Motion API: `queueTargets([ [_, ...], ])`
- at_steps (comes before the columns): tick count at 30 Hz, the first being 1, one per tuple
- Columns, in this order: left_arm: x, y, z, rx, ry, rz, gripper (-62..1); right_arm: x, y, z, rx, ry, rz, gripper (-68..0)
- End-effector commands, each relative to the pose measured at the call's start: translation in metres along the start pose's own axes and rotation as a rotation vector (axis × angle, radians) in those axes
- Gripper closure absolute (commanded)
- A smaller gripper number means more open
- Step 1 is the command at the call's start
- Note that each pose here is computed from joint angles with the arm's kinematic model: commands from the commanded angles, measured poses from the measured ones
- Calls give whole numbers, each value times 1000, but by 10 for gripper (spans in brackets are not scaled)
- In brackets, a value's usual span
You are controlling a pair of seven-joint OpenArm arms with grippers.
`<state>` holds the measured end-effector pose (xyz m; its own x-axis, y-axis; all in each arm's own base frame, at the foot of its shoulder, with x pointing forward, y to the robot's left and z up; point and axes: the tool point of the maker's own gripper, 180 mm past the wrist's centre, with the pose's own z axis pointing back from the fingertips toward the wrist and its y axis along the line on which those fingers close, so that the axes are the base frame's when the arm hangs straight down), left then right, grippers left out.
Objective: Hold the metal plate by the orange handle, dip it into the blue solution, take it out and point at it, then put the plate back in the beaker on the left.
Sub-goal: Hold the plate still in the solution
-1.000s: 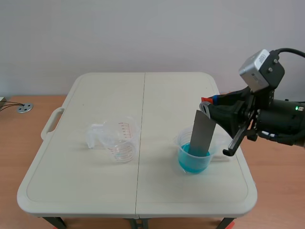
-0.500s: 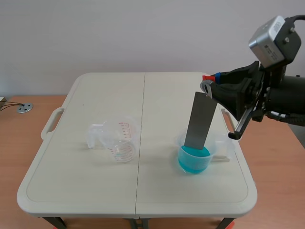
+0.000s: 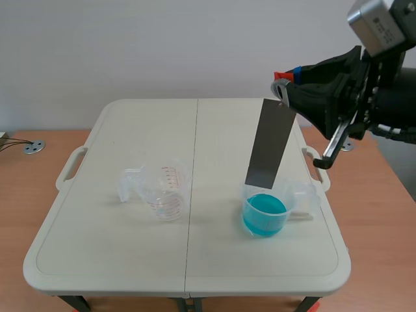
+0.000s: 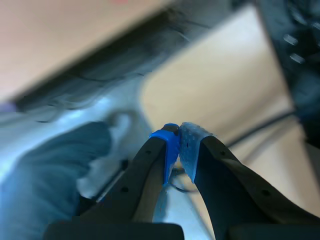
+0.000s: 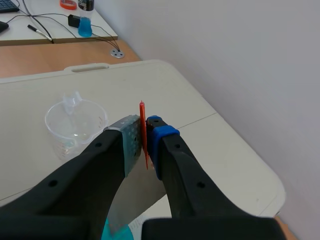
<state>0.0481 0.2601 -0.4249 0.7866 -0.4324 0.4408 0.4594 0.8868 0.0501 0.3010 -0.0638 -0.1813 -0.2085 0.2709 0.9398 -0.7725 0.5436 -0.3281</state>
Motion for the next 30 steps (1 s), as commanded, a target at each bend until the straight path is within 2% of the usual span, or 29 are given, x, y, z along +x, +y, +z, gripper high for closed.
queueTargets([
  [1,20,12,2,17,-49,-11,-27,18,-5,2,0,-42,34,-13],
  [7,70,56,12,105,-158,-39,-27,32,-3,1,4,-64,59,-13],
  [10,98,69,19,126,-222,-63,-28,38,-2,1,8,-76,72,-13],
  [12,116,71,23,123,-259,-97,-27,43,-2,2,7,-84,82,-13],
  [20,190,50,35,11,-442,-226,-27,59,0,2,8,-108,124,-13],
  [25,234,35,48,-92,-561,-263,-27,67,0,4,4,-129,132,-13],
  [30,264,15,62,-206,-643,-325,-27,72,-3,6,-6,-140,122,-13],
])
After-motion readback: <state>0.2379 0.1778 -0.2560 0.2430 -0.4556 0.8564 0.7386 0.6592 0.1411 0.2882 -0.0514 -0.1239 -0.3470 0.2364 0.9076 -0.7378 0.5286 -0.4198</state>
